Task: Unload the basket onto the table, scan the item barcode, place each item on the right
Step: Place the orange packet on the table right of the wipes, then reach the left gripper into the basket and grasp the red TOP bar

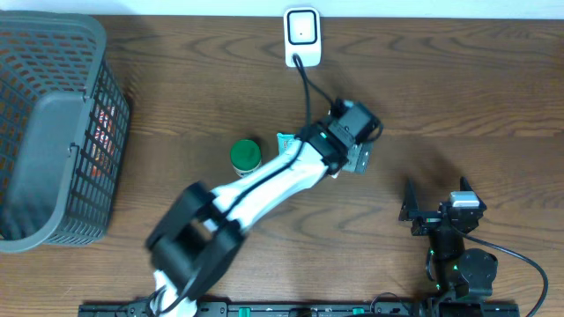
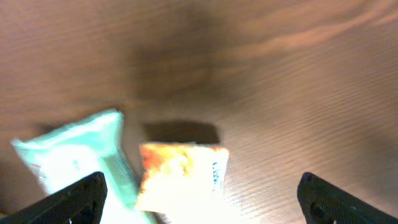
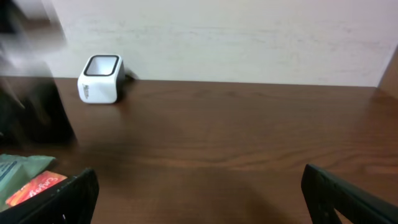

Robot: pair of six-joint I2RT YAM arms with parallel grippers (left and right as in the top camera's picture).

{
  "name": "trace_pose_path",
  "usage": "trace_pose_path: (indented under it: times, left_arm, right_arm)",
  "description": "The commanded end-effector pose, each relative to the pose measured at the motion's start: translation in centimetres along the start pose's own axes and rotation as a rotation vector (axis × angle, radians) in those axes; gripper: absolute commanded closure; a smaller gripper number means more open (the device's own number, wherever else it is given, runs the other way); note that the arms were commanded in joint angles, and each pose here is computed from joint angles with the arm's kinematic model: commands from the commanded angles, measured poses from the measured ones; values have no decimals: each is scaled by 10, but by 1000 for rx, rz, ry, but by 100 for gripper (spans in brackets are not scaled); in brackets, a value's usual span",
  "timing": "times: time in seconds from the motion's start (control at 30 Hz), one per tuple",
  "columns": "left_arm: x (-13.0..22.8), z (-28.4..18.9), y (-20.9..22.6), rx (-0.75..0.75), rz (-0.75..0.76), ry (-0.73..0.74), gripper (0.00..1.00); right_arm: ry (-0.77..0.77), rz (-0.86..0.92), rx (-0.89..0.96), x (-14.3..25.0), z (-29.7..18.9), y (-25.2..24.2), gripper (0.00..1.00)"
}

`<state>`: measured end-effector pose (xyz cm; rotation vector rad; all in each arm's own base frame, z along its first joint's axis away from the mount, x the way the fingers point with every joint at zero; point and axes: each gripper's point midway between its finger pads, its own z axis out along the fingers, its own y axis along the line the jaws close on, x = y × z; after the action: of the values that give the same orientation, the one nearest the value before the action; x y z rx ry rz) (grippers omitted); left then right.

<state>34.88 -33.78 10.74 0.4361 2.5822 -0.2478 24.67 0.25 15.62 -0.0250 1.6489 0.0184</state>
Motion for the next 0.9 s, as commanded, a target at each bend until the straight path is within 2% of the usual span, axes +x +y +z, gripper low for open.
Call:
trace_pose_path:
  times: [0.0, 0.1, 0.17, 0.23, 0.33, 0.4, 0.5, 0.63, 0.77, 0.87]
  left_arm:
    - [-128, -182, 49, -27, 27, -449, 2]
    - [-166, -296, 140, -190, -114, -700, 2]
    - [-165, -357, 209, -295, -238, -814, 2]
    - [-142, -399, 284, -442, -398, -868, 2]
    - [-83, -421, 379, -623, -637, -806, 2]
    - [-51, -415, 425, -637, -730, -731, 2]
    - [-21, -397, 483, -572, -840, -681, 2]
    - [19, -351, 552, -529, -969, -568, 2]
    - [42, -287, 575, -437, -899, -382, 2]
    - [46, -235, 575, -381, -773, -247, 2]
  right_arm:
    - [2, 7, -8, 1, 0, 2, 1]
    - [2, 7, -8, 1, 0, 2, 1]
    - [2, 7, -8, 1, 0, 2, 1]
    - [2, 7, -8, 1, 0, 2, 1]
    - [2, 7, -8, 1, 0, 2, 1]
    - [2, 7, -8, 1, 0, 2, 1]
    - [2, 7, -8, 1, 0, 2, 1]
    - [2, 7, -8, 1, 0, 2, 1]
    - [2, 7, -9, 1, 0, 2, 1]
    - [2, 7, -8, 1, 0, 2, 1]
